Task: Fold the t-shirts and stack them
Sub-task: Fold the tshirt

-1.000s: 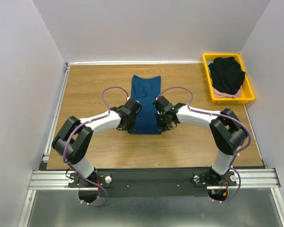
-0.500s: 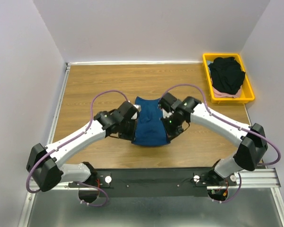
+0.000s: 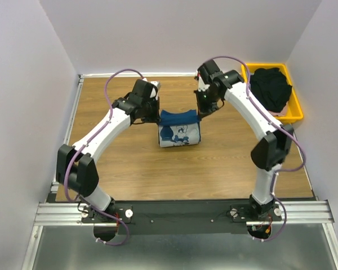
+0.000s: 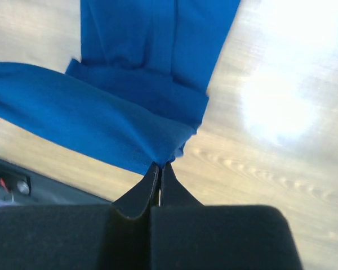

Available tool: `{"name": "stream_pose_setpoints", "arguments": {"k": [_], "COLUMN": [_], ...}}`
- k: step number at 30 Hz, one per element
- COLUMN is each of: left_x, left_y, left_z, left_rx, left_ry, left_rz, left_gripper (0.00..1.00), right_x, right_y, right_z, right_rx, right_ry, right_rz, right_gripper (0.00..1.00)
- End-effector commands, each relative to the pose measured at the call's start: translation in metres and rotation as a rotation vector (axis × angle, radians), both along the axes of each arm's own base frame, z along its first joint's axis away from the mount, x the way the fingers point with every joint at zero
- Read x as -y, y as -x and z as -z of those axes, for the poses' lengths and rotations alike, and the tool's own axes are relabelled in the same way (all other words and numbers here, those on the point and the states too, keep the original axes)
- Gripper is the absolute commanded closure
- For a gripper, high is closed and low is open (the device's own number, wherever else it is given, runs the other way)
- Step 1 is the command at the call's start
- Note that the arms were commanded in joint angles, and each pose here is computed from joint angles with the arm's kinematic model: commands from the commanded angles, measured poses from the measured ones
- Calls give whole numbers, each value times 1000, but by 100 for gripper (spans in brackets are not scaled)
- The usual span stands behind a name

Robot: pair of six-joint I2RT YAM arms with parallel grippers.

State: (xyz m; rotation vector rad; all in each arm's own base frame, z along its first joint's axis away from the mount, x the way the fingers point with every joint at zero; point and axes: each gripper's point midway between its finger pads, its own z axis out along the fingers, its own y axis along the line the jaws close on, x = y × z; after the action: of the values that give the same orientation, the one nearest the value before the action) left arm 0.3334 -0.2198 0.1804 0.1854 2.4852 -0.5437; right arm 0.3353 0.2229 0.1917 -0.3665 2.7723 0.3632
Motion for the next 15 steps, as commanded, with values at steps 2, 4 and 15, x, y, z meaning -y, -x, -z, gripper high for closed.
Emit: {"name": "stream_pose_setpoints", "arguments": {"k": [2, 4, 15], "left_x": [-3, -8, 5], "left_y": [-48, -63, -163], "left_z": [5, 10, 51], "left_rx": [52, 50, 114], "left_ry": [23, 33, 92], "left_rz": [13, -8, -15], "left_gripper": [100, 100, 100], "right_x": [-3, -3, 12], "right_y": [-57, -75, -158], "right_z": [-3, 2, 74], "right_rx": [83, 98, 159], "right_ry": [7, 6, -23], "right_rz": [0, 16, 160], "right_gripper": [99, 99, 99]}}
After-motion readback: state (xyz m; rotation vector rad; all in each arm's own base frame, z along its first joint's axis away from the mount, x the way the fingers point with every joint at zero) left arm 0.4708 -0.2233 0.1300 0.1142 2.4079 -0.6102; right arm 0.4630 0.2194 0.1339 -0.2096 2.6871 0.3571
